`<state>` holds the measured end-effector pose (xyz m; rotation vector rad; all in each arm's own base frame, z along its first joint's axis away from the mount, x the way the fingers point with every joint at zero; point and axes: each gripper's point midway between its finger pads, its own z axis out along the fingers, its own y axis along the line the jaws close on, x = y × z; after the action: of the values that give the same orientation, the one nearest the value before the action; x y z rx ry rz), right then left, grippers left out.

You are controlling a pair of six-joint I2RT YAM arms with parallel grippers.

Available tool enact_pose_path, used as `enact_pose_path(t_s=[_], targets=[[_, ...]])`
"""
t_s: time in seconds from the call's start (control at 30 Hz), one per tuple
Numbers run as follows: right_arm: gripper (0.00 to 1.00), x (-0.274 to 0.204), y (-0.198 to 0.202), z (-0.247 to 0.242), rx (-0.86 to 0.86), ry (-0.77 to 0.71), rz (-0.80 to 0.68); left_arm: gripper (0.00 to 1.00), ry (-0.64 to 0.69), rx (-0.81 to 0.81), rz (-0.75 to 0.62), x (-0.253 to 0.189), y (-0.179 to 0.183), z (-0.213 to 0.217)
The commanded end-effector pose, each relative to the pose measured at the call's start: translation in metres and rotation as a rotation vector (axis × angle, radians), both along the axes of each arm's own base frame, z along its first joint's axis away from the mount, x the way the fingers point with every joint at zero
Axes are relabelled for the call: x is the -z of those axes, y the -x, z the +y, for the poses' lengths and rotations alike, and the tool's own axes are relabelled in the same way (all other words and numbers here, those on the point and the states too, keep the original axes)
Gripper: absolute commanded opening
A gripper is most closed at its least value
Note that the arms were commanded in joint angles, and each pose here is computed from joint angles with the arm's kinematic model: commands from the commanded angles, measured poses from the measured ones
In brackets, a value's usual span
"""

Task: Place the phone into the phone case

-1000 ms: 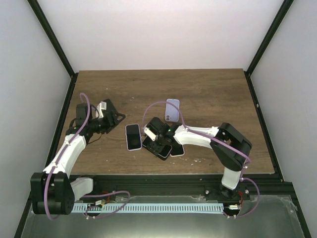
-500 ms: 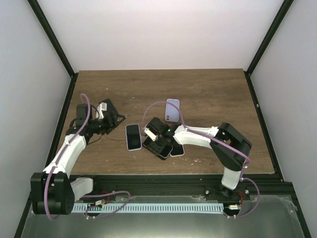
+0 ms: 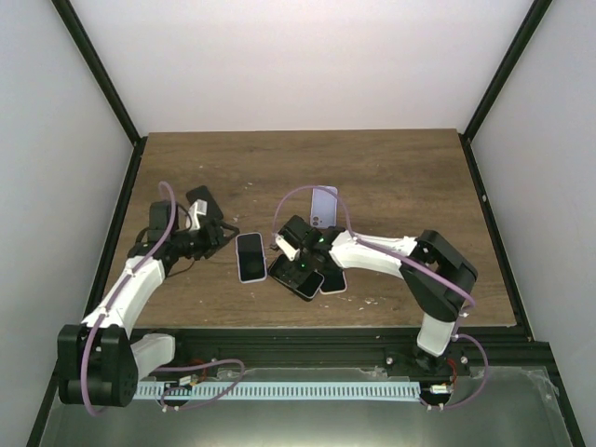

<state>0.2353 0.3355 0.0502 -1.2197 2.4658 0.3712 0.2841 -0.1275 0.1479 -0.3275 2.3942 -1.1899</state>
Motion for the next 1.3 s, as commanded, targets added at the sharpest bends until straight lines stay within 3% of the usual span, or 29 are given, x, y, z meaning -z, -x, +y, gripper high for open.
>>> enact_pose_path(t_s=[0.0,0.33,0.6,0.8,1.07,1.17,1.27], targets=[[0.8,-0.01,-0.005,-0.005,0.028,-0.02,0.003,0.56,-0.008,0.05,-0.006,0.005,0.01,-0.014],[0.84,0.014,-0.001,-0.007,0.044,-0.048,0.107,0.45,0.032,0.08,0.059,0.029,0.027,-0.036],[0.78,0.019,0.011,0.007,0.088,-0.167,0.27,0.4,0.065,0.084,0.099,0.047,0.047,-0.045],[0.66,0.015,0.015,0.009,0.161,-0.248,0.346,0.37,0.081,0.091,0.143,0.065,0.057,-0.053],[0.59,-0.001,0.026,0.01,0.215,-0.405,0.433,0.32,0.083,0.133,0.167,0.078,0.067,-0.073],[0.53,0.003,0.028,0.009,0.24,-0.42,0.445,0.3,0.085,0.146,0.195,0.087,0.071,-0.079],[0.56,0.011,0.025,-0.002,0.296,-0.368,0.423,0.28,0.076,0.161,0.197,0.091,0.073,-0.083]])
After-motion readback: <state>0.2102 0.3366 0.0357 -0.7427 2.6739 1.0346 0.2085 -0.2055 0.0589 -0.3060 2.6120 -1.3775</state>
